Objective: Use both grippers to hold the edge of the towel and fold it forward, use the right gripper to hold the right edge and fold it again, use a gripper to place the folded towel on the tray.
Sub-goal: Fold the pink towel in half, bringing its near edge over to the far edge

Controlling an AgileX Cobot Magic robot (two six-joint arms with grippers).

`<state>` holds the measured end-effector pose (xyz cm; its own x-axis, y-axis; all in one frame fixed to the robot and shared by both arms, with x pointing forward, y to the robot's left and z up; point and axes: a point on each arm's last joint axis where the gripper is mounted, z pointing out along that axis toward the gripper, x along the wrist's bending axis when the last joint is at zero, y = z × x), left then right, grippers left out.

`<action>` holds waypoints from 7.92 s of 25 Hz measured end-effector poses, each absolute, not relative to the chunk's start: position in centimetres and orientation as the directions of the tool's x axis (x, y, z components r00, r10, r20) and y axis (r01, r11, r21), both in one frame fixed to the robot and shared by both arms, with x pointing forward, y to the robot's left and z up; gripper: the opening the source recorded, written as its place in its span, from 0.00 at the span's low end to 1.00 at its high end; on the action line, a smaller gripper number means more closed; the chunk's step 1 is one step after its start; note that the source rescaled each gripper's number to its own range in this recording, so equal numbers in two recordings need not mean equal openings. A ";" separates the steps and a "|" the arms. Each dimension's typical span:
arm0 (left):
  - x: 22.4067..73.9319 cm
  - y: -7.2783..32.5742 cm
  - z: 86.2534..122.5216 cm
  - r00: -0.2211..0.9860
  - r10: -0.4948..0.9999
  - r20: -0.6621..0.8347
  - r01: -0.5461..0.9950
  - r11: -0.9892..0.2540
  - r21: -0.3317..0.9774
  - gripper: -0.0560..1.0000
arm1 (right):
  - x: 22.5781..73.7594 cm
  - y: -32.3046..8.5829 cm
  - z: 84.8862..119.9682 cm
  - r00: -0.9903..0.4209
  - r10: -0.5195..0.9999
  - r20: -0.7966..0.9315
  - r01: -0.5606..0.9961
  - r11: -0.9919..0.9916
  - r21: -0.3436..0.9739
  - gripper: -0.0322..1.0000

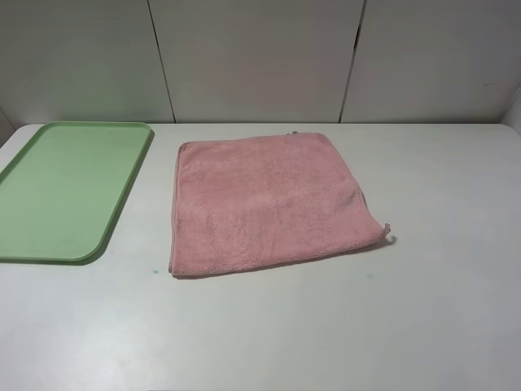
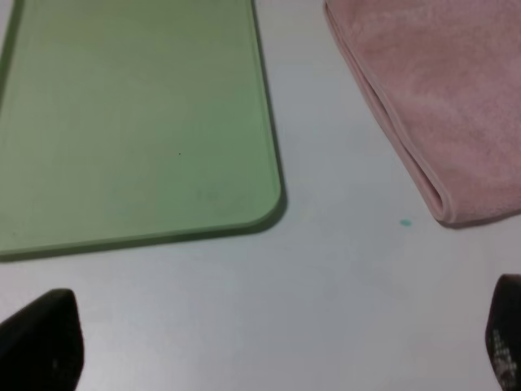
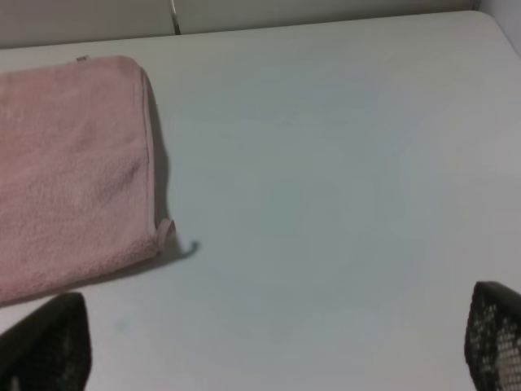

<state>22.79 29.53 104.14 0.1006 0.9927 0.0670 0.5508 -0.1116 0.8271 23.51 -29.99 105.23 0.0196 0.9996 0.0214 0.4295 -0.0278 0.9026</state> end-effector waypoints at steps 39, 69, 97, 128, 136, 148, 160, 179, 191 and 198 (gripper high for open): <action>35.8 24.0 108.3 0.813 0.513 0.275 0.385 -0.828 0.408 0.99 | 44.6 -24.0 108.6 -0.588 0.776 -0.229 0.582 0.603 0.545 1.00; 42.5 14.2 96.3 0.990 -0.036 0.137 -0.042 -0.998 0.039 0.98 | 50.9 -14.7 92.6 -0.956 -0.069 -0.284 -0.084 0.995 0.044 1.00; 43.2 13.5 96.5 0.974 -0.063 0.219 -0.088 -0.991 0.104 0.98 | 51.5 -14.8 86.7 -0.952 -0.261 -0.159 -0.251 0.964 -0.084 1.00; 45.8 10.6 87.5 0.984 -0.021 0.177 -0.048 -0.988 0.148 0.95 | 51.4 -14.6 86.7 -0.965 -0.214 -0.150 -0.209 0.977 -0.048 1.00; 46.2 10.2 87.4 0.975 -0.015 0.220 -0.056 -0.982 0.183 0.94 | 51.4 -14.5 86.7 -0.967 -0.204 -0.150 -0.200 0.979 -0.039 1.00; 46.4 10.0 87.3 0.972 -0.012 0.235 -0.059 -0.979 0.196 0.86 | 51.4 -14.5 86.7 -0.968 -0.199 -0.152 -0.196 0.980 -0.035 1.00; 46.2 10.1 86.3 0.982 0.003 0.189 -0.030 -0.984 0.173 0.66 | 51.3 -14.5 86.6 -0.972 -0.188 -0.142 -0.186 0.982 -0.031 0.85; 46.3 10.0 86.0 0.981 -0.010 0.196 -0.044 -0.985 0.169 0.06 | 51.7 -13.8 86.4 -0.974 -0.114 -0.195 -0.126 0.991 0.048 0.03; 46.2 10.1 86.1 0.982 -0.012 0.190 -0.044 -0.985 0.164 0.06 | 51.5 -13.7 86.7 -0.983 -0.052 -0.174 -0.066 0.995 0.075 0.03; 45.4 10.4 87.4 0.989 -0.032 0.142 -0.049 -0.991 0.123 0.06 | 50.7 -14.1 88.0 -0.991 -0.041 -0.126 -0.049 0.997 0.059 0.03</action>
